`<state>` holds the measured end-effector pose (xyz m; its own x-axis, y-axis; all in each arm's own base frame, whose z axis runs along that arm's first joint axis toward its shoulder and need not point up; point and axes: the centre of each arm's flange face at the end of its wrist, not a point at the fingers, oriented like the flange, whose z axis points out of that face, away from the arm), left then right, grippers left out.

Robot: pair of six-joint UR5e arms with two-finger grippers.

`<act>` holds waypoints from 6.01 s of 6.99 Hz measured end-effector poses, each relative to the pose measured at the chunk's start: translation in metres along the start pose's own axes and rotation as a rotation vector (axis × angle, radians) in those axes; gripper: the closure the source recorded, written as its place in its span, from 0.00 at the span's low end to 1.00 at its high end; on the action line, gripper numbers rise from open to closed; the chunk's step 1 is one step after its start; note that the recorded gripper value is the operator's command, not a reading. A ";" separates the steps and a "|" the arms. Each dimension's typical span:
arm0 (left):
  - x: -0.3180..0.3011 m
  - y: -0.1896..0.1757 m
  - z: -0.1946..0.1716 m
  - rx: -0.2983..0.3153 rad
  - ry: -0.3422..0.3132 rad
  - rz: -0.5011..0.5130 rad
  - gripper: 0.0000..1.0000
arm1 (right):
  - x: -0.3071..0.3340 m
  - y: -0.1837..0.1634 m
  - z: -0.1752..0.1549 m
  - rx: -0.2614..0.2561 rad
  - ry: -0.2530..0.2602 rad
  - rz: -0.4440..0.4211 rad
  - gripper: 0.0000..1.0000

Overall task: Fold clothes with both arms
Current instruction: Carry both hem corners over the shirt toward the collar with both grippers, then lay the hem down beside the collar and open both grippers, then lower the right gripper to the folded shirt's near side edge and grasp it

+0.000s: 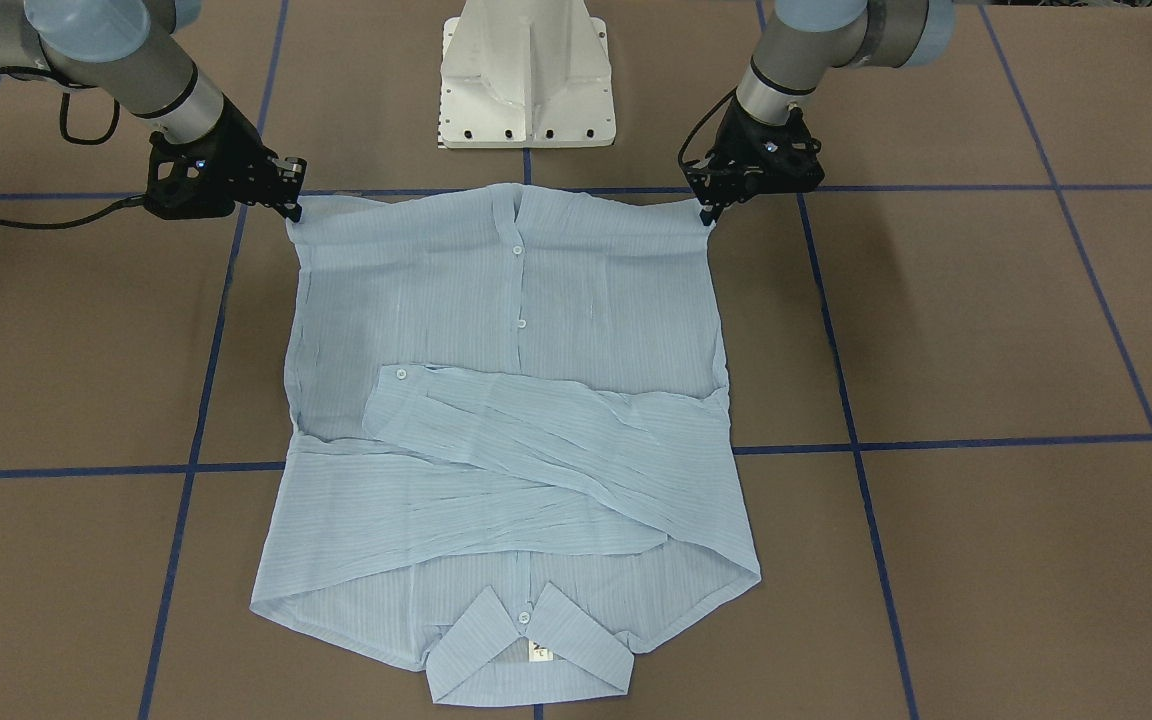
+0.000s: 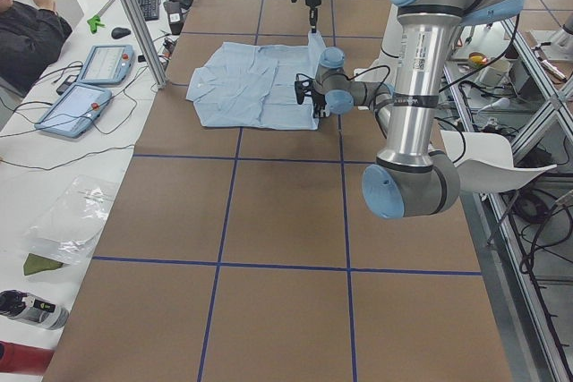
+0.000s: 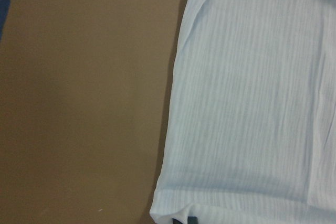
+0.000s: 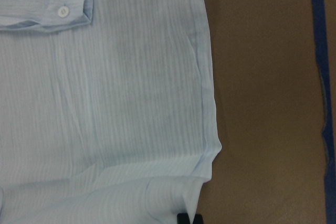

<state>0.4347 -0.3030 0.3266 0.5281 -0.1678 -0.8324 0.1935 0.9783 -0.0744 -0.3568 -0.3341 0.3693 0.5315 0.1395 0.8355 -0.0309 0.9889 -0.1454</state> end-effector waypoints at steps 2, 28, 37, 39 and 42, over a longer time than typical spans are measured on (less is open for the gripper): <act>0.010 -0.011 -0.009 0.014 0.028 -0.005 1.00 | -0.004 -0.031 -0.018 0.011 -0.035 0.034 1.00; 0.022 -0.352 0.037 0.188 0.160 0.027 1.00 | -0.071 -0.356 -0.052 0.152 -0.017 0.222 1.00; 0.021 -0.362 0.046 0.210 0.156 0.024 1.00 | -0.060 -0.365 -0.045 0.146 0.003 0.248 0.83; 0.024 -0.362 0.044 0.212 0.161 0.029 0.45 | -0.063 -0.365 -0.046 0.147 0.000 0.244 0.01; 0.025 -0.363 0.042 0.214 0.160 0.018 0.01 | -0.065 -0.365 -0.046 0.157 0.004 0.243 0.00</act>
<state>0.4130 -0.6676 0.3558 0.3994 -0.1123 -0.9099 0.3644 0.9301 0.0451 -0.3409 -0.7069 0.3441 0.4959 0.3734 0.7840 -0.2881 0.9224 -0.2572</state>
